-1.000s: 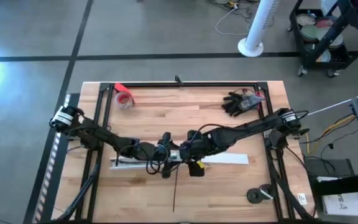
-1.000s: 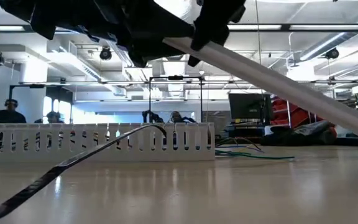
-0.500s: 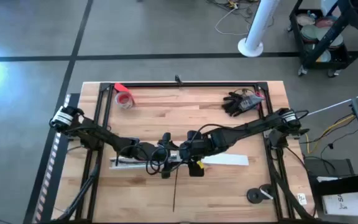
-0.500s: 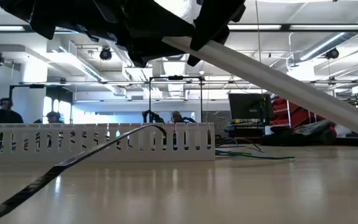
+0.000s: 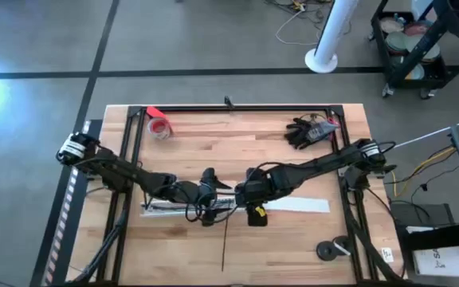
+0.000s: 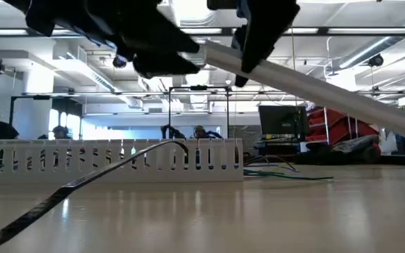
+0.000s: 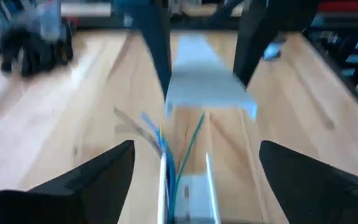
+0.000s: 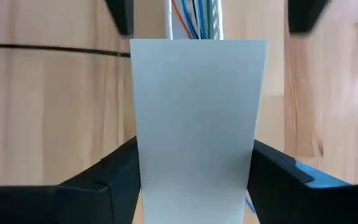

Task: Ziptie cables
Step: Close the cable duct

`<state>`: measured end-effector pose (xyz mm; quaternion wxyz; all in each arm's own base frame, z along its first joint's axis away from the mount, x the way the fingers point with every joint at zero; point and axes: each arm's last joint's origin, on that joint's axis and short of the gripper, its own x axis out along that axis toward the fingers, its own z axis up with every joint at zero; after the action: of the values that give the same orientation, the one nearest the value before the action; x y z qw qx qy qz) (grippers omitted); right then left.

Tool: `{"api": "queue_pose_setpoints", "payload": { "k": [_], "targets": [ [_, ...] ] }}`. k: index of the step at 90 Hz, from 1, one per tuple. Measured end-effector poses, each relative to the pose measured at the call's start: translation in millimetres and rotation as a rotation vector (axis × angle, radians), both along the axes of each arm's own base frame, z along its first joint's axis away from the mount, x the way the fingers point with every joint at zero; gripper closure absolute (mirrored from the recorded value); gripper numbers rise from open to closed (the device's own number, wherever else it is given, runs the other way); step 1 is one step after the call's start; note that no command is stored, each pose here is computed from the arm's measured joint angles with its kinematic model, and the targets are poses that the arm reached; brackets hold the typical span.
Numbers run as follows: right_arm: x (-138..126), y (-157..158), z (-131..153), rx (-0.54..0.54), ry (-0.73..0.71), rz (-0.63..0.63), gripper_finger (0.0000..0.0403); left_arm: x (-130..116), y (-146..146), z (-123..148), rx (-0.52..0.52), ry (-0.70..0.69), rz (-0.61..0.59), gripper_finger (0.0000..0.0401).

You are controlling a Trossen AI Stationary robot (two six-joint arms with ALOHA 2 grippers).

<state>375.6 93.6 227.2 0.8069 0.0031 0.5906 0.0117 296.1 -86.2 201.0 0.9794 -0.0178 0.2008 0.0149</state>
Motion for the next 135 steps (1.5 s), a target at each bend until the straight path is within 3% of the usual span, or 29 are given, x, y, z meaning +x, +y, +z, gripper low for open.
{"api": "queue_pose_setpoints", "payload": {
  "k": [25,47,62,106,135],
  "targets": [
    [-6.6,-11.1,-25.0,0.005,0.058,-0.058,0.0185,6.5,-3.2,-32.9,-0.047,0.125,0.038,0.0060],
    [-11.4,-20.0,-37.6,0.020,0.104,-0.078,0.0185,13.2,-6.0,-54.2,-0.086,0.159,0.048,0.0022],
    [-9.3,-25.0,-37.6,0.020,0.091,-0.075,0.0185,15.8,-7.3,-66.2,-0.087,0.186,0.038,0.0003],
    [-0.2,-39.7,-22.3,0.055,0.067,-0.066,0.0185,18.7,-5.7,-95.7,-0.041,0.253,0.095,0.0011],
    [10.8,-37.6,-25.3,0.058,0.098,-0.041,0.0185,21.5,-5.4,-100.8,-0.045,0.245,0.107,0.0012]
  ]
}}
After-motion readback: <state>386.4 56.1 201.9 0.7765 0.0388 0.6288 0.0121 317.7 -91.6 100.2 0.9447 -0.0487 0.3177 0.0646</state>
